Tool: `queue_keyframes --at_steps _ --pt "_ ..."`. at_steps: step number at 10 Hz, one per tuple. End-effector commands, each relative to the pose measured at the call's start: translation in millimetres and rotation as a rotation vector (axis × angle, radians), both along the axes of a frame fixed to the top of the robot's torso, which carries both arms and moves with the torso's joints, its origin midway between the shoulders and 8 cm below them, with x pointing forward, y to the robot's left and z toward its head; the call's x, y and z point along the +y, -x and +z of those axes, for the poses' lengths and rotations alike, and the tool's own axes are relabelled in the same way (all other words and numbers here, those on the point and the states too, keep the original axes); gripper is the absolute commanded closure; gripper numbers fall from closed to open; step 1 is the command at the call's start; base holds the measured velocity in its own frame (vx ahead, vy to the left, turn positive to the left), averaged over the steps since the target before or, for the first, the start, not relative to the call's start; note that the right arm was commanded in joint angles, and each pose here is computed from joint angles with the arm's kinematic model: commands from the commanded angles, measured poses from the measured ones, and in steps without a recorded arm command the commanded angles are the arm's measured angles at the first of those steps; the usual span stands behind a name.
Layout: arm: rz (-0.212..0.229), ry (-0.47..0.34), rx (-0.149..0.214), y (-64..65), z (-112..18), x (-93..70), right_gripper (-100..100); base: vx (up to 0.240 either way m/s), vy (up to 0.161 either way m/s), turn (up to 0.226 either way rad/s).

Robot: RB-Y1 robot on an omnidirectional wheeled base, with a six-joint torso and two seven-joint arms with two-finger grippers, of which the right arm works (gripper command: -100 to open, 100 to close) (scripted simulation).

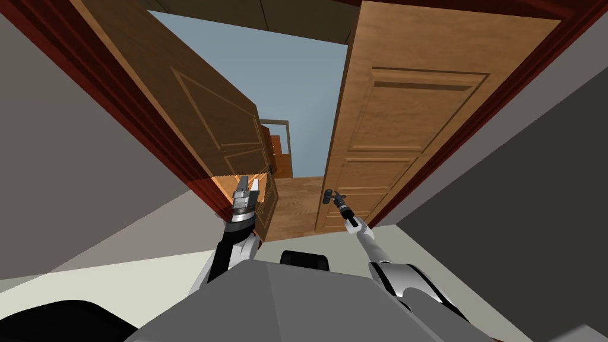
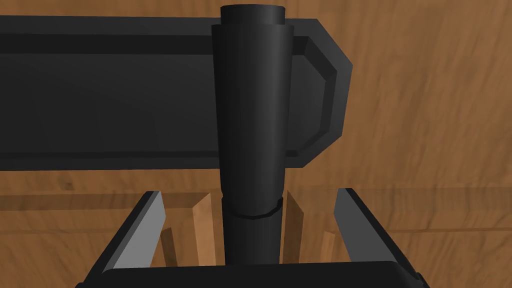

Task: Push the door open

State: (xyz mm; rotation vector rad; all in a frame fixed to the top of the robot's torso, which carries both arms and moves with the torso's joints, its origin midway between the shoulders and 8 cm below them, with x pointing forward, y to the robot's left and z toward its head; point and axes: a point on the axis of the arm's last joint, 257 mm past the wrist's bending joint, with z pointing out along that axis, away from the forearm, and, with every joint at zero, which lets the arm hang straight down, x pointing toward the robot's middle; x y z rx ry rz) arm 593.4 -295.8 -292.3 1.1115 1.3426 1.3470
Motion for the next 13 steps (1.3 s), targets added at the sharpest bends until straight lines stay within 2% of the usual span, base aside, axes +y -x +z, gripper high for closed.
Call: queue_keyframes --at_steps 1,6,13 --pt "0.0 0.0 0.0 0.2 -0.2 0.0 100 -0.009 -0.002 -0.001" --pt "0.0 0.0 0.0 0.2 -0.2 0.0 100 -0.014 -0.003 0.0" --pt "-0.089 0.003 -0.003 0.3 0.7 -36.2 100 0.17 0.073 -0.044"
